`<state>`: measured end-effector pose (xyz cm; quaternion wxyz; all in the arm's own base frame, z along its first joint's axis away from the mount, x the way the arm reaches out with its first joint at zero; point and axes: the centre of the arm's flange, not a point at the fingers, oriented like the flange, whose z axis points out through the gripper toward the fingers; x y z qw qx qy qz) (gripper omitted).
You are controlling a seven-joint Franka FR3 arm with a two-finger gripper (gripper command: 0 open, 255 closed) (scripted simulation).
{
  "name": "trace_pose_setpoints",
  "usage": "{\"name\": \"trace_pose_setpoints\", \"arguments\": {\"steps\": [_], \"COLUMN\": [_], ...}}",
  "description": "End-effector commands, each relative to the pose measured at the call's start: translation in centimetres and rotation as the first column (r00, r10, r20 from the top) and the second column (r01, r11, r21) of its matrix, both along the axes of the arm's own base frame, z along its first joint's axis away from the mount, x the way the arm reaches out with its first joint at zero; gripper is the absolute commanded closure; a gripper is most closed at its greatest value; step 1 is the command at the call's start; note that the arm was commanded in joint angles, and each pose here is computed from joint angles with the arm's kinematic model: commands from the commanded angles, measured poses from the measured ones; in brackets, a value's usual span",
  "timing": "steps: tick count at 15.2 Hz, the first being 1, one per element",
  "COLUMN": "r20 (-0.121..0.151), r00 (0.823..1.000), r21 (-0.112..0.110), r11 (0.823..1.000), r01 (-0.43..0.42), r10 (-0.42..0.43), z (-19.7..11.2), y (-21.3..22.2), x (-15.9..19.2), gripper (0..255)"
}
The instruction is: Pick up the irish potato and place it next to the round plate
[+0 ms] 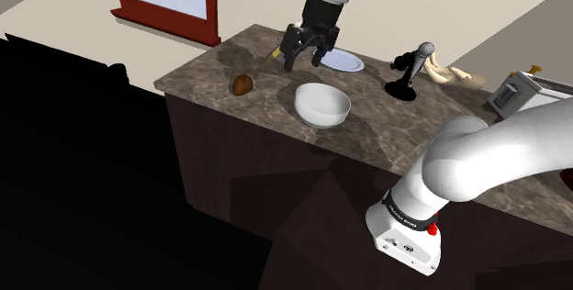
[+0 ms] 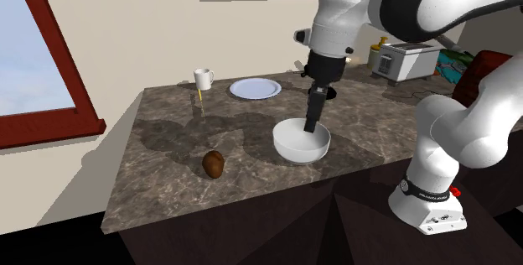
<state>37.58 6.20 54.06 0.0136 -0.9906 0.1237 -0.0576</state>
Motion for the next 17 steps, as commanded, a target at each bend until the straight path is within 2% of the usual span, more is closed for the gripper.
{"name": "trace_pose_setpoints", "arguments": {"steps": [1,5,9,13,17], "r20": [0.009,0.024,0.043,0.067,0.093], "r00": [0.997,0.975,0.931,0.868,0.786], "r21": [-0.014,-0.044,-0.071,-0.096,-0.116], "r11": [0.997,0.974,0.929,0.863,0.777], "r01": [0.078,0.223,0.364,0.496,0.618], "r10": [-0.078,-0.222,-0.362,-0.492,-0.611], "z": [-1.5,-4.5,-7.6,-10.6,-13.5], "y": [1.0,2.6,3.4,3.4,2.7], "x": [2.2,6.4,10.8,15.3,19.8], "gripper": [0,0,0,0,0]}}
